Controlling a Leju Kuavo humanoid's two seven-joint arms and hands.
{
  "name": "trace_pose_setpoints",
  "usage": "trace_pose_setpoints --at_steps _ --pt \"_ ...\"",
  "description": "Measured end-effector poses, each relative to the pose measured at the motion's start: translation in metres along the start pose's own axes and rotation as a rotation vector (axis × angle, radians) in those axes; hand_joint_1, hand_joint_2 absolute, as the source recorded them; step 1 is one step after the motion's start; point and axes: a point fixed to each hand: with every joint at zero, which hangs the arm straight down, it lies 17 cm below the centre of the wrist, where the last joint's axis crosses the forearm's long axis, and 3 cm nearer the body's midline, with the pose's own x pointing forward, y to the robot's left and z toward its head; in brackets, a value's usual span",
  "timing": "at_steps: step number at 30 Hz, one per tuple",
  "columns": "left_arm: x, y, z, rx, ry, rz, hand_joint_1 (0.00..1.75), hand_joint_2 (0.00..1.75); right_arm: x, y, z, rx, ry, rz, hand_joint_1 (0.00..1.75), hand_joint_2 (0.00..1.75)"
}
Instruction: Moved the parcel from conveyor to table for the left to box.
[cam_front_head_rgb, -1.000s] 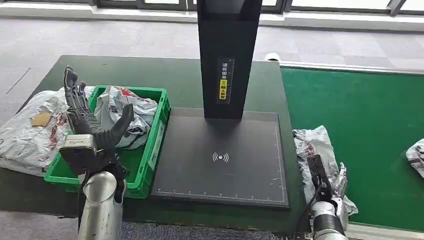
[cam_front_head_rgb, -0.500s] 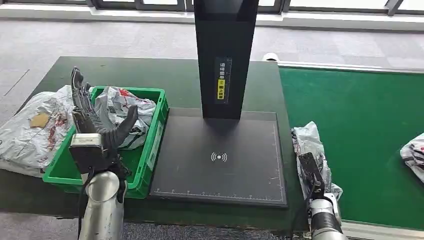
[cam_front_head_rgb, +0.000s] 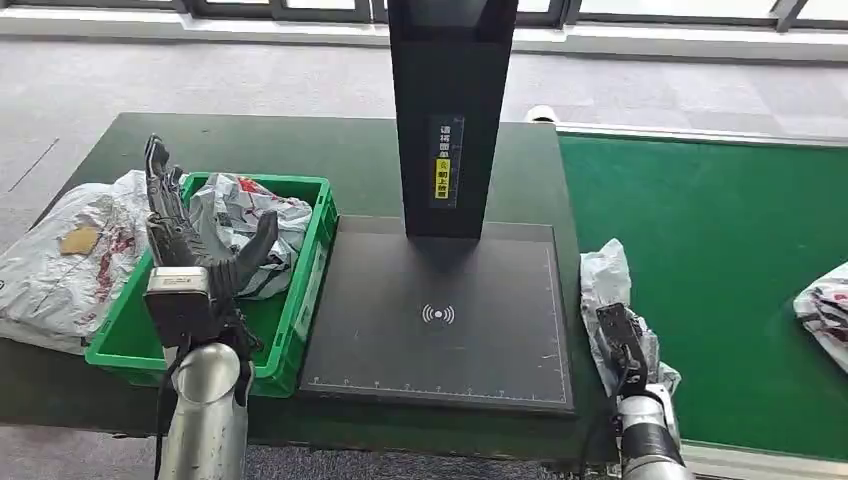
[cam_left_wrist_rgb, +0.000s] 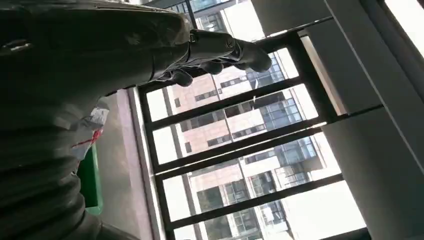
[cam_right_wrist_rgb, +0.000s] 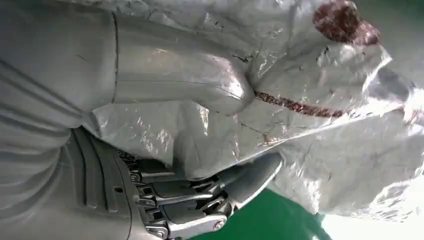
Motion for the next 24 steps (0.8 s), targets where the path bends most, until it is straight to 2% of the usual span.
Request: trace_pose_setpoints --at_steps 15,24 --pt "-0.002 0.001 0.001 0.0 0.006 -0.01 0.0 1.75 0.008 0.001 -0.003 0.007 -0.021 -0.004 1.75 1.75" --pt "0.001 0.01 0.002 0.017 -0.002 -0.032 0.0 1.75 0.052 -0.023 0.005 -0.145 -0.235 -0.121 1.75 1.75"
